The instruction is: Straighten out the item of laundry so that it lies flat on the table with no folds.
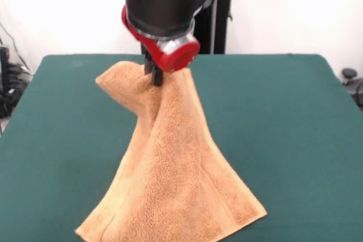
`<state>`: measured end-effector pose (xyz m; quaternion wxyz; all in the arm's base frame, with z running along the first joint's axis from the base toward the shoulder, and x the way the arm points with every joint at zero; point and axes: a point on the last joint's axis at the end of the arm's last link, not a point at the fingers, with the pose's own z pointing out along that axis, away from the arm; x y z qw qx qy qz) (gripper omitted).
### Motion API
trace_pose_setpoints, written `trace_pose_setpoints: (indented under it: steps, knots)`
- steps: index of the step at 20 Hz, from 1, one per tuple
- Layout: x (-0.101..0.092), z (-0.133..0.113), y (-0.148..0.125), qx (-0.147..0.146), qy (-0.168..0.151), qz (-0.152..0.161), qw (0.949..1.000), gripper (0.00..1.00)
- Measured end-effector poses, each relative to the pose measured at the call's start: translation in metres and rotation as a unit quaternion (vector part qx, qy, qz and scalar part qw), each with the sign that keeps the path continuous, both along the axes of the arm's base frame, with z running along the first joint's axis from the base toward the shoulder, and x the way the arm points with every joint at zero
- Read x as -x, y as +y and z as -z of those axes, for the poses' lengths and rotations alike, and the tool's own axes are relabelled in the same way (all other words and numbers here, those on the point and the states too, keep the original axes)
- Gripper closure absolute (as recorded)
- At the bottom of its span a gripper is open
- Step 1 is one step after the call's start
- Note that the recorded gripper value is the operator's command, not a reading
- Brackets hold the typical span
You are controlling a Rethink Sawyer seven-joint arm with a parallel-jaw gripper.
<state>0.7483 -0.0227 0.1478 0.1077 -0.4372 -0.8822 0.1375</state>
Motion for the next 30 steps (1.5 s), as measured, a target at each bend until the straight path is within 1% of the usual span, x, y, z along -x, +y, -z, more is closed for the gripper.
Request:
trace_pose_setpoints:
  steps: [6, 10, 11, 13, 14, 15, 16, 17, 21, 23, 25, 30]
  knots:
    - [-0.010, -0.020, 0.014, 0.003, -0.015, -0.010, 0.9998, 1.00]
    - [-0.011, -0.017, 0.019, 0.003, -0.022, -0.016, 0.9996, 1.00]
    - [-0.012, -0.010, 0.017, 0.002, -0.036, -0.019, 0.9992, 1.00]
    - [-0.012, -0.005, 0.016, 0.001, -0.045, -0.020, 0.9988, 1.00]
    - [-0.012, 0.001, 0.014, 0.002, -0.056, -0.022, 0.9982, 1.00]
    - [-0.011, 0.013, 0.011, 0.003, -0.074, -0.025, 0.9970, 1.00]
    - [-0.010, 0.016, 0.010, 0.004, -0.078, -0.025, 0.9966, 1.00]
    - [-0.007, 0.030, 0.006, 0.009, -0.101, -0.031, 0.9944, 1.00]
    - [0.002, 0.053, -0.002, 0.019, -0.127, -0.043, 0.9908, 1.00]
    - [0.009, 0.064, -0.007, 0.024, -0.136, -0.048, 0.9893, 1.00]
    - [0.017, 0.072, -0.012, 0.027, -0.136, -0.050, 0.9891, 1.00]
    - [0.032, 0.079, -0.012, 0.030, -0.121, -0.058, 0.9905, 1.00]
